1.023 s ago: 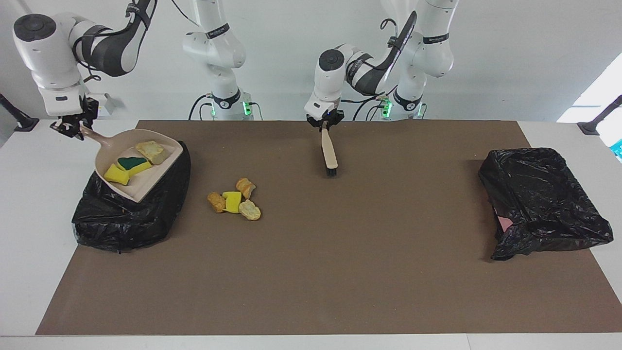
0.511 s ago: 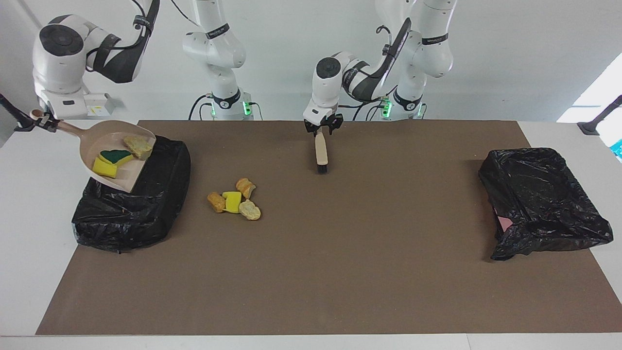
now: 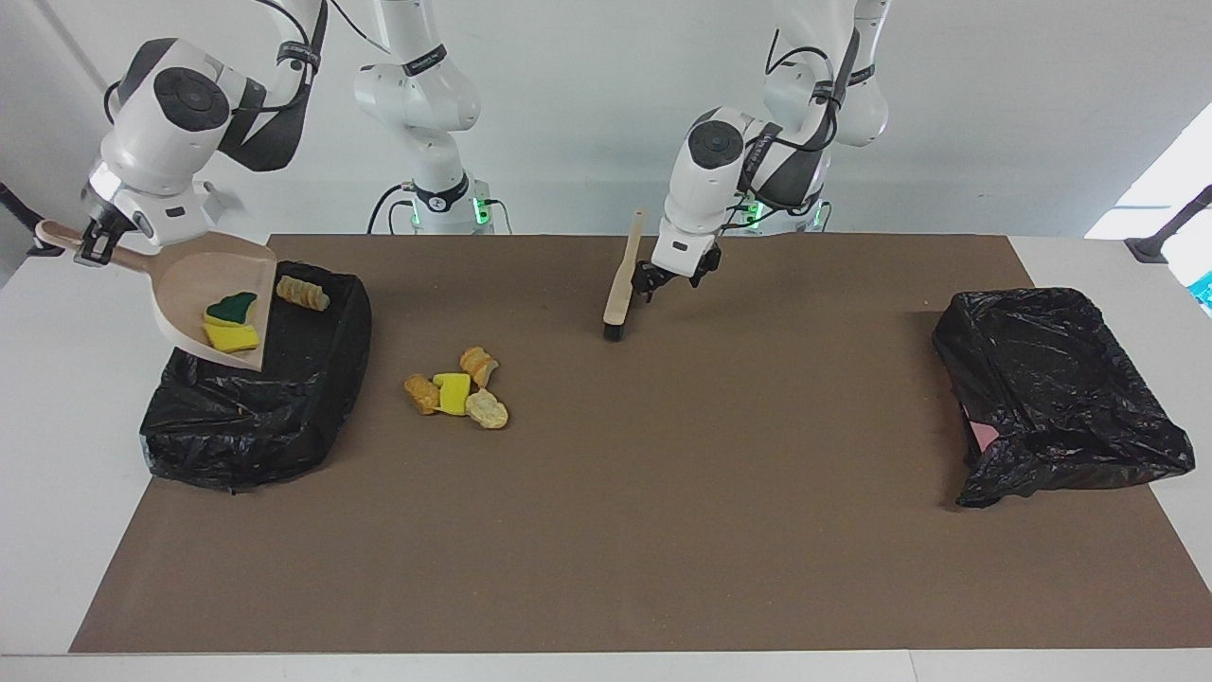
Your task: Sweep and dump trash in bin
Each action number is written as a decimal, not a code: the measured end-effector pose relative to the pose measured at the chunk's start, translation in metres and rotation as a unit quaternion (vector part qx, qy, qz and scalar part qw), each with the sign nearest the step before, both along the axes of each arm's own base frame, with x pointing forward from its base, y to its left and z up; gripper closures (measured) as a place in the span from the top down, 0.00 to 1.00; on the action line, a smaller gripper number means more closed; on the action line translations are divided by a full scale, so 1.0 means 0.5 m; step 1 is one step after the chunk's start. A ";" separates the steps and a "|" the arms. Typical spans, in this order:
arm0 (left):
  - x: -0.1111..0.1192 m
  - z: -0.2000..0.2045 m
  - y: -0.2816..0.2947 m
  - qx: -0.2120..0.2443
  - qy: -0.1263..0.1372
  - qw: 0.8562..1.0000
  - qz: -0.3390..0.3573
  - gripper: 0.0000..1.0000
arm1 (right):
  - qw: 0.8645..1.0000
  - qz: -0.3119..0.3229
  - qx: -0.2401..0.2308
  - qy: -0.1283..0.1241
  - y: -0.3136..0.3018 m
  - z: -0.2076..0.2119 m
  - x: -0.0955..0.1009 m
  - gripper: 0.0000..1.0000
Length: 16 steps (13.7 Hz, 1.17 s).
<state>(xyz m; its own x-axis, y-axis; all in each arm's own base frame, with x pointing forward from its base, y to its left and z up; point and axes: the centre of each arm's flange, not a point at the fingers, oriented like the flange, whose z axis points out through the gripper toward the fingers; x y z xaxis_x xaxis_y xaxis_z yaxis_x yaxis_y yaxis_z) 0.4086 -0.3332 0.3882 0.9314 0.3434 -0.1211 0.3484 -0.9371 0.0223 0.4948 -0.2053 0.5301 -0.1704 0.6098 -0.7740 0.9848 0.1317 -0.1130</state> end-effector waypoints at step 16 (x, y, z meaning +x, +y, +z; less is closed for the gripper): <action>0.420 0.196 0.458 -0.014 -0.076 0.983 -0.166 1.00 | 0.990 0.064 -0.125 0.023 0.139 0.004 -0.054 0.32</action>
